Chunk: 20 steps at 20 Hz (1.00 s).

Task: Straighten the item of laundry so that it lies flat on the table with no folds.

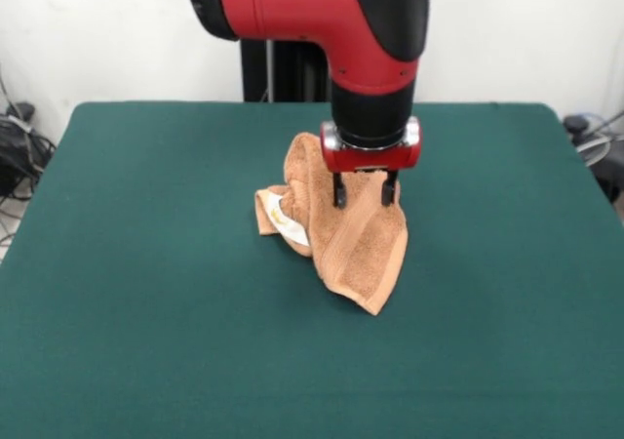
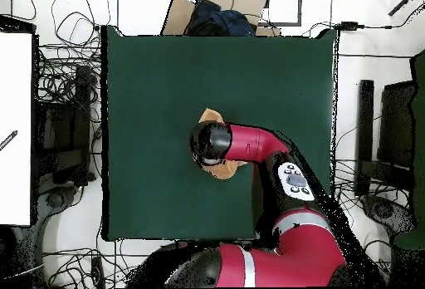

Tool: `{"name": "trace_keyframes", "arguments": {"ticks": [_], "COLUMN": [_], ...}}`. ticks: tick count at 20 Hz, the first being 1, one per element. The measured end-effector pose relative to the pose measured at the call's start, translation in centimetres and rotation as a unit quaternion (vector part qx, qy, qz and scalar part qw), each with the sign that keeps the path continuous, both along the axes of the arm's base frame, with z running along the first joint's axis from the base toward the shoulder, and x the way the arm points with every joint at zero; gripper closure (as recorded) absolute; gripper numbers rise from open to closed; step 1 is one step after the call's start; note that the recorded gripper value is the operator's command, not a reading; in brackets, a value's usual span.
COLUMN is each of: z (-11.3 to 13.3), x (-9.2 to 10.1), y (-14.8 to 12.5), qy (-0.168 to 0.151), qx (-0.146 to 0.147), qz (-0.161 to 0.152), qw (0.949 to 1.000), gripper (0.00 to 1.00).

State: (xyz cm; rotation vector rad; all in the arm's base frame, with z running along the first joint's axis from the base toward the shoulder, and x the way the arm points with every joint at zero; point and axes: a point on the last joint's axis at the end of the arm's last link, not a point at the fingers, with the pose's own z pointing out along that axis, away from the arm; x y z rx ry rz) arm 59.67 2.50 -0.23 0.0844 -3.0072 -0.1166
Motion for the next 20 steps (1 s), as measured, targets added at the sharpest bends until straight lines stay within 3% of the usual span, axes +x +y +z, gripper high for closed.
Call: {"name": "trace_keyframes", "arguments": {"ticks": [20], "z": [-1.2], "x": [0.8], "y": [-2.1], "qy": [-0.001], "qx": [0.006], "qz": [-0.02], "qw": [0.9998], "gripper": [0.0]}}
